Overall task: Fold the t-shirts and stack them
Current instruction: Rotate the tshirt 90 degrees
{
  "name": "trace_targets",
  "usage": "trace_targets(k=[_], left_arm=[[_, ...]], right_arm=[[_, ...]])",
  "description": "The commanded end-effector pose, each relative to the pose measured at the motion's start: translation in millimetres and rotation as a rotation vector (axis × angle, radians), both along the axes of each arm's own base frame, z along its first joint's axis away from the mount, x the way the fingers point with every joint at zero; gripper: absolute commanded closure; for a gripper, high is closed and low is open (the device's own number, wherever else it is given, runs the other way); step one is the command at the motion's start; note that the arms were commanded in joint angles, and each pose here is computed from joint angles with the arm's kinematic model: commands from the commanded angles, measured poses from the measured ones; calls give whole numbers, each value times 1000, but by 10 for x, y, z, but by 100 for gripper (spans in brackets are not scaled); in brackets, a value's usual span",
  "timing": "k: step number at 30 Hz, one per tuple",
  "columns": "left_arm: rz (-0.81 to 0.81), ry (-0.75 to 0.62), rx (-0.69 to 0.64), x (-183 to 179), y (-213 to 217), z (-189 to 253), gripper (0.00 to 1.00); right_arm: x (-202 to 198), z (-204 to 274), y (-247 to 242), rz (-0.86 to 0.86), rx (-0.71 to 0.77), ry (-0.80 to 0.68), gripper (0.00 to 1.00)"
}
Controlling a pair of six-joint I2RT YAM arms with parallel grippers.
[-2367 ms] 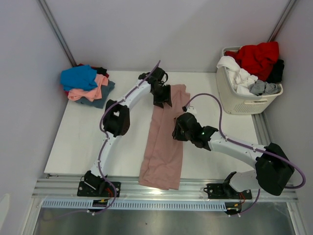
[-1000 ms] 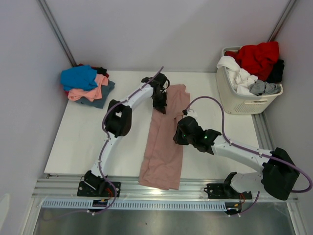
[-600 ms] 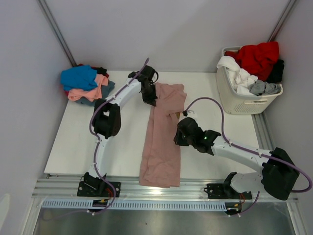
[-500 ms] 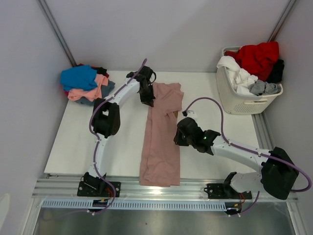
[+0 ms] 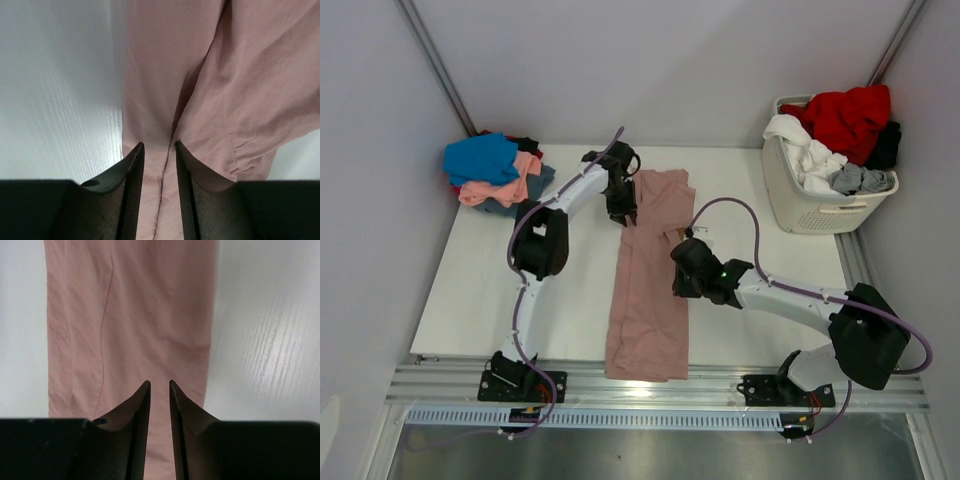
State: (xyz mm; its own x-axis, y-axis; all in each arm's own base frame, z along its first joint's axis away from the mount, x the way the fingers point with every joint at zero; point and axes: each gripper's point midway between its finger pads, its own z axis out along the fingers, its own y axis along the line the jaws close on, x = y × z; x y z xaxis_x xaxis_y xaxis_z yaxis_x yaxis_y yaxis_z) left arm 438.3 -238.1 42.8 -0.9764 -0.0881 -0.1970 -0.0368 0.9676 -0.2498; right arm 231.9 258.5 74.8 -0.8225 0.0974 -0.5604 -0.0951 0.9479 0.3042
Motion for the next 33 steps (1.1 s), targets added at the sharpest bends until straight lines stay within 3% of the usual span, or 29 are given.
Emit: trace_targets(k=[1, 5, 11, 15, 17, 18, 23, 33], left_arm=[[-15, -107, -35, 61, -6, 345, 64], [-94, -250, -241, 159, -327, 688, 62], [-192, -156, -449, -99, -648, 633, 61], [-239, -239, -559, -90, -786, 812, 59], [-223, -255, -534, 28, -789, 871, 57], [-196, -189, -488, 57, -755, 598, 58], [-133, -58, -380, 96, -670, 290, 59], [-97, -34, -262, 198, -528, 179, 58]], right_arm=[[102, 109, 82, 2, -5, -33, 75], [109, 57, 122, 22, -6, -29, 74], [34, -151, 232, 73, 5, 31, 75], [-15, -285, 267, 94, 6, 65, 79], [-32, -314, 293, 105, 9, 76, 81], [-24, -317, 306, 106, 14, 77, 82], [-66, -352, 321, 120, 15, 101, 89], [-128, -412, 98, 71, -77, 133, 98]])
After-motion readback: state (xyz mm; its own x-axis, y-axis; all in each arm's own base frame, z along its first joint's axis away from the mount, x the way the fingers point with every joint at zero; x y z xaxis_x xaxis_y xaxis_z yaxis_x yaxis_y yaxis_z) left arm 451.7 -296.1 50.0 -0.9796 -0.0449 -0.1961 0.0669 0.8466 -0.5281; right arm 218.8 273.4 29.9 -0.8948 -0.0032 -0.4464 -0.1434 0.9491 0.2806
